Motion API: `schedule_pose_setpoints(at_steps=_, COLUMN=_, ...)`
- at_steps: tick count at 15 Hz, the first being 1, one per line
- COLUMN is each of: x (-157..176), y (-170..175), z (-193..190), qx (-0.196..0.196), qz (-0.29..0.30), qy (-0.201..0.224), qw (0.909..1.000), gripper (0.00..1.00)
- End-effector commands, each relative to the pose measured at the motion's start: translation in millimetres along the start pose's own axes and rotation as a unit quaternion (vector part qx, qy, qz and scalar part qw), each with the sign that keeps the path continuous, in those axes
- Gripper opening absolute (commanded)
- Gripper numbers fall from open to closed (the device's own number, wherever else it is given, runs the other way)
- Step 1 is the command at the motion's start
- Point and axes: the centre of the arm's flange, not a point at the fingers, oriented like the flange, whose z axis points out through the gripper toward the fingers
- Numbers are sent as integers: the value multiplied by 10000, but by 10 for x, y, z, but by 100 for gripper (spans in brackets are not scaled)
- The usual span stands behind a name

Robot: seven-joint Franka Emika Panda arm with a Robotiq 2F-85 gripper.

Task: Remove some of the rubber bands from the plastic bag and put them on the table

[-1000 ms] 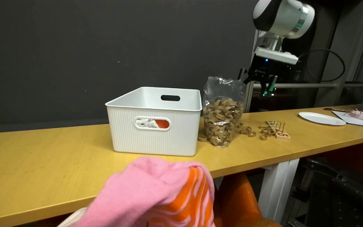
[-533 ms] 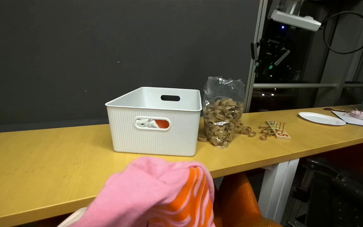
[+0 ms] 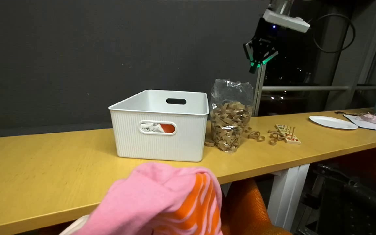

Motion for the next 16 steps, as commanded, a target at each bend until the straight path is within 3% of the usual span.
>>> schedule_pose_setpoints(at_steps=1, x=196, y=-357, z=261, qx=-65, qz=-381, qy=28, qw=9993, gripper=0)
schedule_pose_setpoints(at_steps=8, x=-113, y=-776, z=578, qx=-180, qz=-977, qy=233, qw=9948, gripper=0)
schedule_pose_setpoints(at_steps=16, x=-262, y=-788, z=979, qx=-236, qz=-1177, qy=-275, qw=9924, gripper=0)
